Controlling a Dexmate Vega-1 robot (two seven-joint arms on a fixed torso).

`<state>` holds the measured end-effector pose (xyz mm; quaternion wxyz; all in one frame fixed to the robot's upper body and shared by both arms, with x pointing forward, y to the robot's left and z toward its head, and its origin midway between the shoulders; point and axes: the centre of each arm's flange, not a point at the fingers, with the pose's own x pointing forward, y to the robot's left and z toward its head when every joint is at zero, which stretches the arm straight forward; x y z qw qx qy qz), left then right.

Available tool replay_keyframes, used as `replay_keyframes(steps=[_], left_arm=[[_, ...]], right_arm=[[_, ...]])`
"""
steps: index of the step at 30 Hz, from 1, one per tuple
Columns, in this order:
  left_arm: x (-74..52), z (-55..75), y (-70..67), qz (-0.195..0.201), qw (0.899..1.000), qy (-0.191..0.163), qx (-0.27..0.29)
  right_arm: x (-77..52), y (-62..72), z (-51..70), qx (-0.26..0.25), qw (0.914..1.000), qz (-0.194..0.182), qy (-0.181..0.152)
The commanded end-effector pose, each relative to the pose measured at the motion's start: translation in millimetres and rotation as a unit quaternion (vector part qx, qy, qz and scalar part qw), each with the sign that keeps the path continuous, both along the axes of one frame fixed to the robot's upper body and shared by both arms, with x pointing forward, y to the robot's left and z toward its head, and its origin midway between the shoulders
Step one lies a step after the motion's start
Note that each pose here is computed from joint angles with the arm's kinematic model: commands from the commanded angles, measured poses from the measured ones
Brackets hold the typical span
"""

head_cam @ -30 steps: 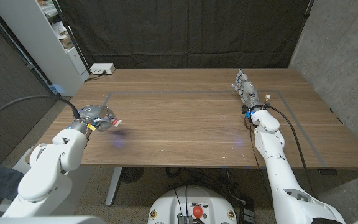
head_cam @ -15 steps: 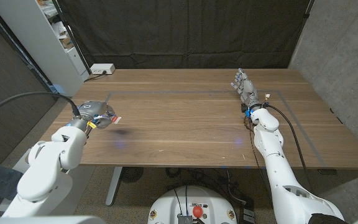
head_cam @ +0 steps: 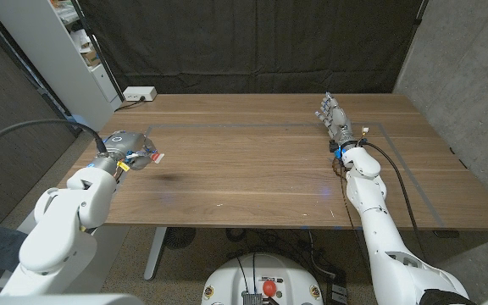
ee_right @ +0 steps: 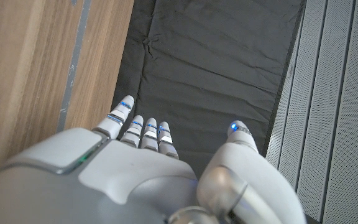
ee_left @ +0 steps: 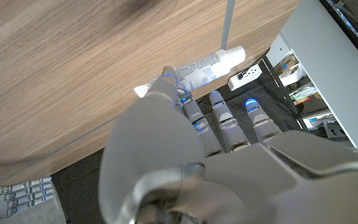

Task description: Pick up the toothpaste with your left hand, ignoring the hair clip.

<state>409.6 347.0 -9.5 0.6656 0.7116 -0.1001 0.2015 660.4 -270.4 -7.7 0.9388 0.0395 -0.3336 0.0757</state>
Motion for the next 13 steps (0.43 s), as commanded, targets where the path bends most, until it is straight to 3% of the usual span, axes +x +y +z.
replay_keyframes(steps=[1, 13], left_arm=[[-8.3, 15.7, 0.0, 0.004, 1.000, -0.014, 0.013], [-7.1, 8.4, 1.6, -0.003, 1.000, -0.011, 0.001]], right_arm=[[-1.6, -0.1, 0.0, 0.002, 1.0000, -0.002, -0.001], [-4.2, 1.1, -3.2, 0.002, 1.0000, -0.002, 0.000]])
